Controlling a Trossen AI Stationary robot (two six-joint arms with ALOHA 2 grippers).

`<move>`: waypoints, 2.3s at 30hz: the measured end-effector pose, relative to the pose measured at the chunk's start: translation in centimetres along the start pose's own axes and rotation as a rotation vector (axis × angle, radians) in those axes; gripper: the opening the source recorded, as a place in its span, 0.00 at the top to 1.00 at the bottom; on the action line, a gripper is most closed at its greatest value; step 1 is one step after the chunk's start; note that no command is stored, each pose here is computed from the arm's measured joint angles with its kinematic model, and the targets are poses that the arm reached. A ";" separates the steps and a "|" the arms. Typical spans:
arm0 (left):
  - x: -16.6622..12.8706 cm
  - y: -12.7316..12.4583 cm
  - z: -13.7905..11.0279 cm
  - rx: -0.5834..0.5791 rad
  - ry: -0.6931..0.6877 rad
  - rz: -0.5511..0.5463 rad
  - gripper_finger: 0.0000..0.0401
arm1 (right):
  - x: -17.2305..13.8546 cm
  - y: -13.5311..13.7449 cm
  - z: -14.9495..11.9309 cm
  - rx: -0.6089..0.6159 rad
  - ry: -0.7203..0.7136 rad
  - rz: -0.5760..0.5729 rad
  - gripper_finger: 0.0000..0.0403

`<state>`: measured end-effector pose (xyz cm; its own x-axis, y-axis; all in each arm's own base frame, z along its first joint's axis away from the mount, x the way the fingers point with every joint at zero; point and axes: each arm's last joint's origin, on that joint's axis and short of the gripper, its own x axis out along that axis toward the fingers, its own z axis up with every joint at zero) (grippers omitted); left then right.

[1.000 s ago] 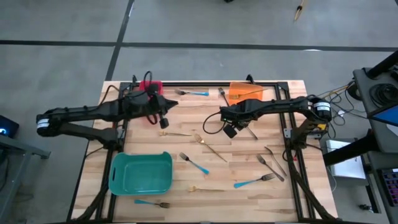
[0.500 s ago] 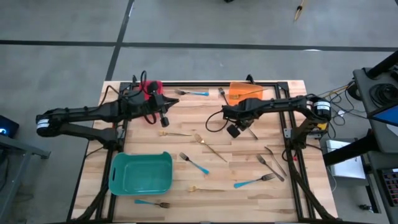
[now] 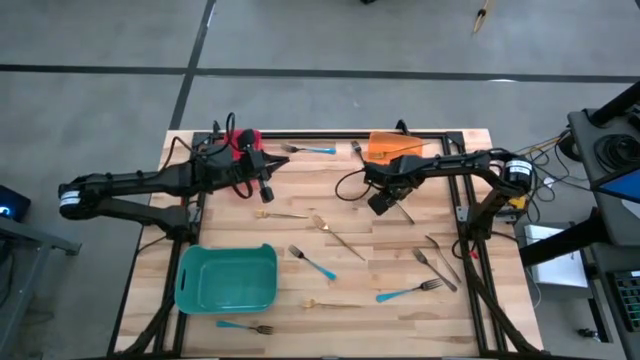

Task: Sort silverware by color (type)
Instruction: Put the black fork into the red bin

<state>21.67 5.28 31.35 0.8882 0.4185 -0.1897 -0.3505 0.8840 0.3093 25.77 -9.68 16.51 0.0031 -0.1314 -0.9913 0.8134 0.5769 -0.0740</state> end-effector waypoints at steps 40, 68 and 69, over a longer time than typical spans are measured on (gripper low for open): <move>0.0 -0.4 0.5 -0.104 -0.090 -0.185 1.00 | -4.5 1.5 0.3 -0.080 -0.613 0.426 0.98; 7.2 1.1 -2.7 -0.113 -0.121 -0.045 0.64 | -7.4 5.9 3.4 -0.299 -1.843 0.624 0.98; 7.6 1.0 -2.8 -0.119 -0.128 -0.044 0.64 | -7.6 5.9 3.4 -0.306 -1.852 0.614 0.98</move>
<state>27.20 9.92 27.59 0.9312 0.3560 -0.0782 -0.3366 0.9223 0.1898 32.48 -8.04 23.93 0.8585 -0.3124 0.4067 0.3577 0.9330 -0.0383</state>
